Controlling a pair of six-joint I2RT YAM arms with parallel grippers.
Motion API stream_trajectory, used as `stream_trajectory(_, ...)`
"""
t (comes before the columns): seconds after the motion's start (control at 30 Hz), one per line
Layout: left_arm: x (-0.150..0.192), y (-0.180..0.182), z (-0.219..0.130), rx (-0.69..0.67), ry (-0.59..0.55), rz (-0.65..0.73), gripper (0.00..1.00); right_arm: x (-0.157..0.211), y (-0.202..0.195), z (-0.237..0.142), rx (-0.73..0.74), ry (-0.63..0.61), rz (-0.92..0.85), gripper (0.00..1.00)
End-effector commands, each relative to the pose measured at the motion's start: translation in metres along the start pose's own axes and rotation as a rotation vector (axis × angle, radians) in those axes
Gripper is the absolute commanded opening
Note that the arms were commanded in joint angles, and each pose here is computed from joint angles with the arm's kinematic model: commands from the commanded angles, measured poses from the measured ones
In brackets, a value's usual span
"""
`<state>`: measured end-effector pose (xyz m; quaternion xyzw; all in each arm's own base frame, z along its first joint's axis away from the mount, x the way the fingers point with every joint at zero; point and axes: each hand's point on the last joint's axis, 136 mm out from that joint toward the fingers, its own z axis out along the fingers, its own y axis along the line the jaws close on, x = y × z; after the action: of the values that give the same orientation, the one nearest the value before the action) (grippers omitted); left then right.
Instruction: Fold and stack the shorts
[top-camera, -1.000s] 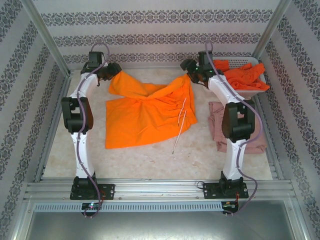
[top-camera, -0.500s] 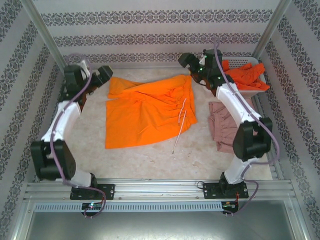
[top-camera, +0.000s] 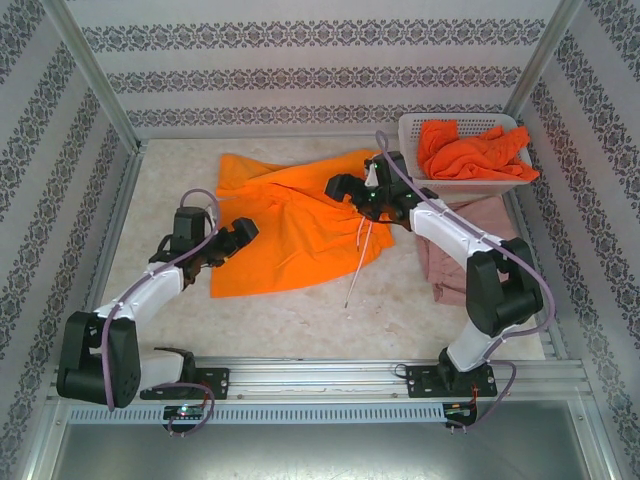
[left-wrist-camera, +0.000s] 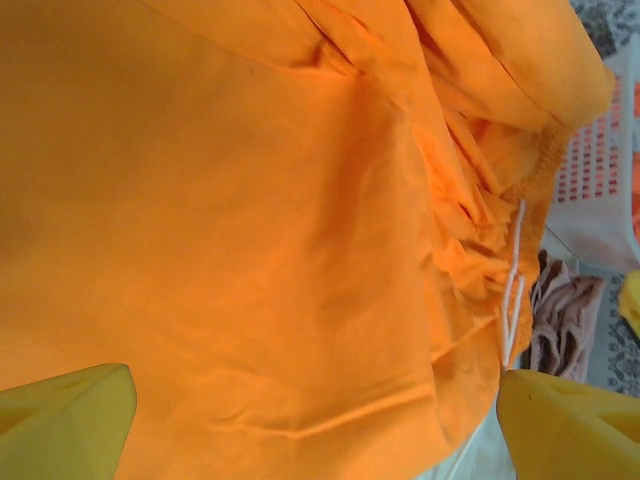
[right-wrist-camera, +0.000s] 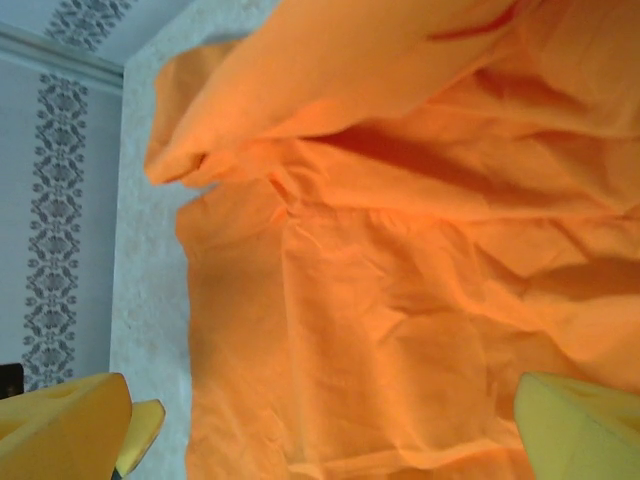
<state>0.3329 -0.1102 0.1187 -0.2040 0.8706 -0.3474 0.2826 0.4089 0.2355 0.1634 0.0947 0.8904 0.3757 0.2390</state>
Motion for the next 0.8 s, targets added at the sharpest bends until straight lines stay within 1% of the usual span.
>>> stream_trajectory(0.0,0.013,0.006,0.000,-0.032,0.013,-0.014,0.93,0.016,-0.013,0.000,0.025,0.031,-0.010,0.98)
stream_trajectory(0.07,0.023,0.020,-0.003,-0.094,0.032,-0.044,0.92,0.025,-0.021,-0.001,0.040,0.045,-0.001,0.98)
stream_trajectory(0.13,0.026,0.030,-0.014,-0.158,0.020,-0.063,0.90,0.031,-0.027,-0.004,0.056,0.045,0.004,0.98)
stream_trajectory(0.2,0.028,0.040,-0.031,-0.221,-0.021,-0.079,0.90,0.033,-0.036,-0.010,0.081,0.031,0.005,0.98)
stream_trajectory(0.27,0.031,0.055,-0.049,-0.281,-0.088,-0.108,0.91,0.034,-0.046,-0.018,0.104,0.008,0.018,0.98)
stream_trajectory(0.33,0.038,0.069,-0.063,-0.345,-0.109,-0.131,0.91,0.033,-0.053,-0.025,0.115,-0.011,0.031,0.98)
stream_trajectory(0.47,0.057,0.088,-0.074,-0.435,-0.073,-0.191,0.85,0.031,-0.065,-0.038,0.126,-0.037,0.059,0.98)
stream_trajectory(0.57,0.066,0.098,-0.075,-0.464,-0.054,-0.224,0.80,0.030,-0.072,-0.049,0.133,-0.058,0.072,0.98)
stream_trajectory(0.63,0.070,0.102,-0.073,-0.475,-0.037,-0.225,0.78,0.029,-0.078,-0.056,0.139,-0.076,0.081,0.98)
stream_trajectory(0.77,0.073,0.114,-0.070,-0.543,-0.003,-0.200,0.71,0.029,-0.088,-0.069,0.146,-0.098,0.101,0.98)
